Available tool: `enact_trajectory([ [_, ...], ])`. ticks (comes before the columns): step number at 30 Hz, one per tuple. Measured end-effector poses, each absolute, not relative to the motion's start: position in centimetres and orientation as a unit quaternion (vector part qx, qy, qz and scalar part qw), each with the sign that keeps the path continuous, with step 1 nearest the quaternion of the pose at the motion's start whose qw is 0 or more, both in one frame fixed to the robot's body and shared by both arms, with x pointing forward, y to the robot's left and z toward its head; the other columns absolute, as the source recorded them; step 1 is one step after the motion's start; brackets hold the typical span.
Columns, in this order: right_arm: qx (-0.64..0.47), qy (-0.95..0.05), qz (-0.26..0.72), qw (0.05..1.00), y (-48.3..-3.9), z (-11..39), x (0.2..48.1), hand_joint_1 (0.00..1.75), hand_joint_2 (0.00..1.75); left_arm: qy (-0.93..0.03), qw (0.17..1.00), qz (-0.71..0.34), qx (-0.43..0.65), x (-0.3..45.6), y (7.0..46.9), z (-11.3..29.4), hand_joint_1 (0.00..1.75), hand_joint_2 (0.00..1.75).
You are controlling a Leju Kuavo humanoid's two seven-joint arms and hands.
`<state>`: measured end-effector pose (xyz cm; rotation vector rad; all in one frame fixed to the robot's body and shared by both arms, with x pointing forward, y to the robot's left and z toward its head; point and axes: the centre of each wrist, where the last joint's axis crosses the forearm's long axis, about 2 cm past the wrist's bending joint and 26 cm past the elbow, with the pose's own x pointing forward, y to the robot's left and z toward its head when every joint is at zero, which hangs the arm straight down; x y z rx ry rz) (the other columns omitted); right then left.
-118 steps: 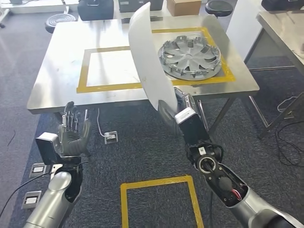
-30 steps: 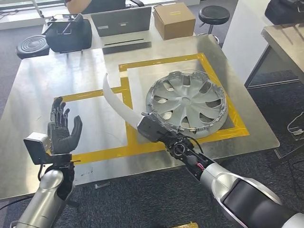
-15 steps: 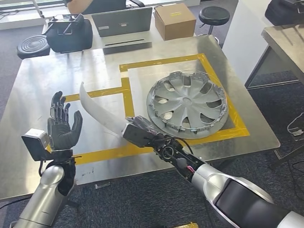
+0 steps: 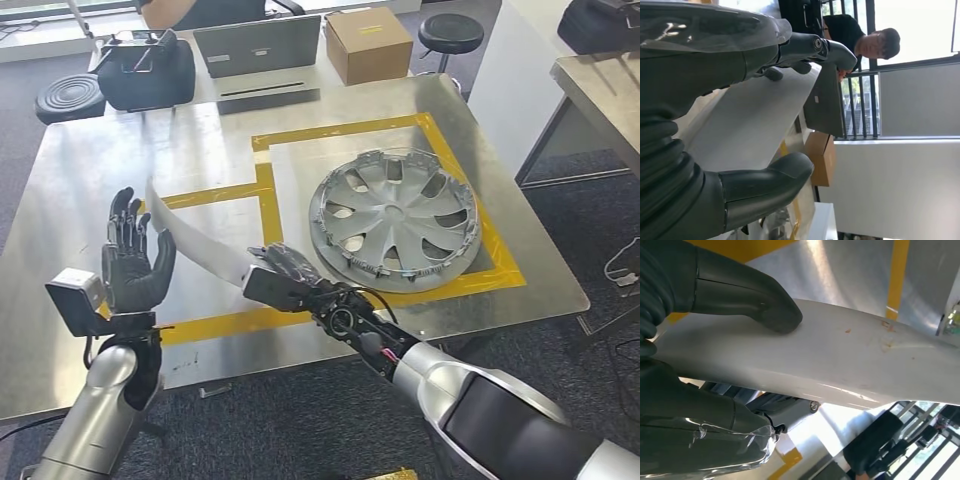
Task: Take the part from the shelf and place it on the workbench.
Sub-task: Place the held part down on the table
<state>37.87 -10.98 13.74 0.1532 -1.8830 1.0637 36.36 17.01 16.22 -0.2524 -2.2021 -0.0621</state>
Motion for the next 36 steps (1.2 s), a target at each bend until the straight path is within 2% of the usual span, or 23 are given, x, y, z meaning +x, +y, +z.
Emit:
enact_trajectory([
  [2, 0.06, -0.769, 0.443, 0.458, -10.2, 14.3, 38.1, 1.75, 1.75, -0.889, 0.445, -0.023, -0.105, 36.5, 16.8, 16.7, 0.0, 1.75],
  [6, 0.049, -0.763, 0.46, 0.451, -9.1, 15.0, 38.3, 0.0, 0.0, -0.888, 0.443, -0.02, -0.12, 36.5, 16.4, 17.3, 0.0, 1.75],
  [18, 0.033, -0.754, 0.483, 0.444, -6.7, 16.5, 38.7, 0.0, 0.0, -0.887, 0.436, -0.015, -0.154, 36.2, 14.8, 17.7, 0.0, 1.75],
  [36, 0.03, -0.746, 0.491, 0.449, -6.3, 16.5, 38.8, 0.0, 0.0, -0.887, 0.435, -0.014, -0.157, 36.1, 14.5, 17.8, 0.0, 1.75],
])
